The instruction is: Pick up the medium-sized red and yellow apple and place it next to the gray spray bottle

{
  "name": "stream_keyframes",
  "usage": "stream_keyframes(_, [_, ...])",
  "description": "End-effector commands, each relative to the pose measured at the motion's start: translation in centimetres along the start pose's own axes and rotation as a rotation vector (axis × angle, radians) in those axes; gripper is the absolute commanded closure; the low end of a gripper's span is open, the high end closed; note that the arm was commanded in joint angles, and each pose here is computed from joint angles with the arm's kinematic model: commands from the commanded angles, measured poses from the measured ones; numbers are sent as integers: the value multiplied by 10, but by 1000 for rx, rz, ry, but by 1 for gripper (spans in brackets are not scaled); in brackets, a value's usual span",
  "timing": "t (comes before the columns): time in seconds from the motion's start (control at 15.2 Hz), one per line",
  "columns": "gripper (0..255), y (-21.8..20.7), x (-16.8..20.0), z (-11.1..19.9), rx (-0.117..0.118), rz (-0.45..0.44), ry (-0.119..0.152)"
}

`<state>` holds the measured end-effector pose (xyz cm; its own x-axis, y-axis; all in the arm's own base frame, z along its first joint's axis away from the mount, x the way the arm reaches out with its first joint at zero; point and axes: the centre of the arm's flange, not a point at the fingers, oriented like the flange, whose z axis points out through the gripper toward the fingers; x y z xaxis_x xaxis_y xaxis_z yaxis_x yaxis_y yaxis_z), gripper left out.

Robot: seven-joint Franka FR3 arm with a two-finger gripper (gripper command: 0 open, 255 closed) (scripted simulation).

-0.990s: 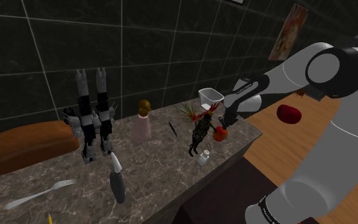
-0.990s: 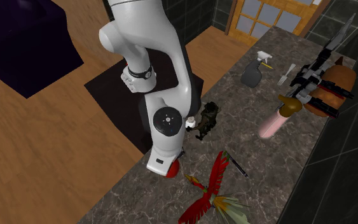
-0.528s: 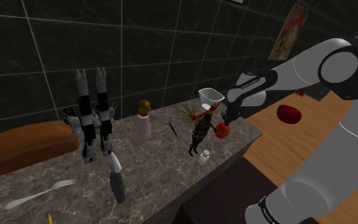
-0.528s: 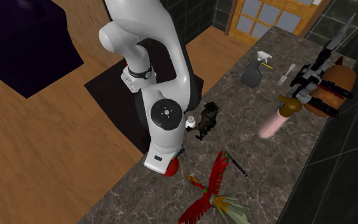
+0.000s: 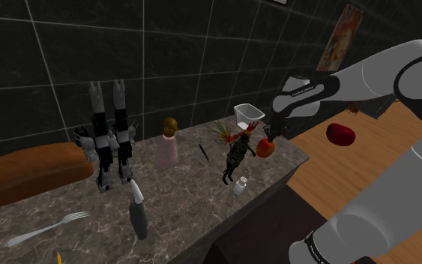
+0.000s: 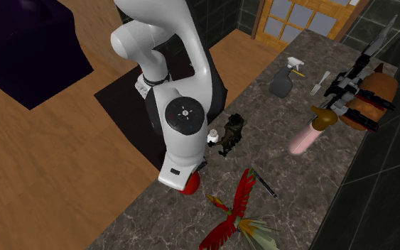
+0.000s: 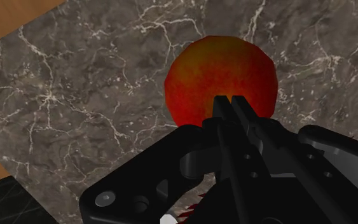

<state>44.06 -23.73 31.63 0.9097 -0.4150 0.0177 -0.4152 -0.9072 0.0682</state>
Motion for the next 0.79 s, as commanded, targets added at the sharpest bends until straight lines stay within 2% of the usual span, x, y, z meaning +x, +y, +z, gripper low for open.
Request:
stream_keyframes(0.0, [255,1,0,-11,0,0,0])
stream_keyframes(0.73, [255,5,1,-68,0,0,0])
